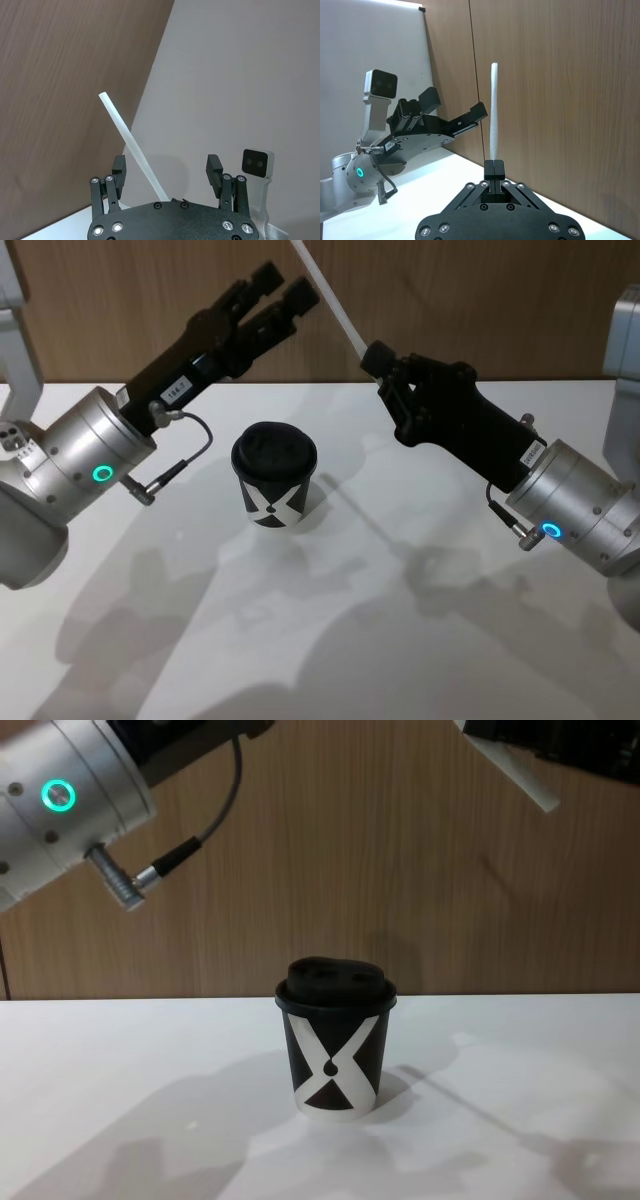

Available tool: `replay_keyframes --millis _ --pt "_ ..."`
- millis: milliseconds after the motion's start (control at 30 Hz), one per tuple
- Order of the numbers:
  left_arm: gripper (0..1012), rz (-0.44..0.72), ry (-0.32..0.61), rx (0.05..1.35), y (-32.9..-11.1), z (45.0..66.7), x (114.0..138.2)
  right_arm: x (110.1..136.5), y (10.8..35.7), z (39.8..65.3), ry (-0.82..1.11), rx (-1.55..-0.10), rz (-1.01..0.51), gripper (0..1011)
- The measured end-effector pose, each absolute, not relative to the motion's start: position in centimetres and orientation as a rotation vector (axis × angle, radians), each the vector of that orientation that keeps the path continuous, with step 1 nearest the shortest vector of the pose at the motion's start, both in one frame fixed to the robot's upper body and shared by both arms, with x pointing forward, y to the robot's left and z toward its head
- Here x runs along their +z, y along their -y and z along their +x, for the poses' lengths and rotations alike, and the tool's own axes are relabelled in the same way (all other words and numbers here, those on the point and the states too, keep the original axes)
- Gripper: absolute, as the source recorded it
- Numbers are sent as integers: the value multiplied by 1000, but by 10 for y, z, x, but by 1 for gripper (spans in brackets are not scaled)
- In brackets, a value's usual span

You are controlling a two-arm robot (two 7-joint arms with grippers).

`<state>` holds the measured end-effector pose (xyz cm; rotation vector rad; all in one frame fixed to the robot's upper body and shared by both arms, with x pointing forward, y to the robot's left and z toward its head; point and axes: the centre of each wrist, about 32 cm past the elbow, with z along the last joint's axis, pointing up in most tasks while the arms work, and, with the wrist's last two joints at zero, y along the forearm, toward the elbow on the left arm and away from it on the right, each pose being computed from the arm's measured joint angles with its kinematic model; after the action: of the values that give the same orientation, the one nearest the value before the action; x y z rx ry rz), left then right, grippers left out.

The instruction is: Pick up the straw with one hand, pass it to the other hand, and insert it into the cup.

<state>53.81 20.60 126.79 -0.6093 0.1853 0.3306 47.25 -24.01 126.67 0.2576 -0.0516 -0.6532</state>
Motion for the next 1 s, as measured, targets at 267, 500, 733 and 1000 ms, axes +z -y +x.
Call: replay_keyframes --millis 267,500,733,1000 --pt "1003 -617 -237 316 -198 544 1266 1267 240 473 52 -653 258 0" --pt "1003 -616 -274 325 -192 549 1265 1267 240 473 52 -653 258 0" --pt "1003 -617 -293 337 -188 555 1264 1267 240 473 52 -653 258 0" --pt "1003 -625 -308 336 -183 561 1262 1267 240 473 52 -653 258 0"
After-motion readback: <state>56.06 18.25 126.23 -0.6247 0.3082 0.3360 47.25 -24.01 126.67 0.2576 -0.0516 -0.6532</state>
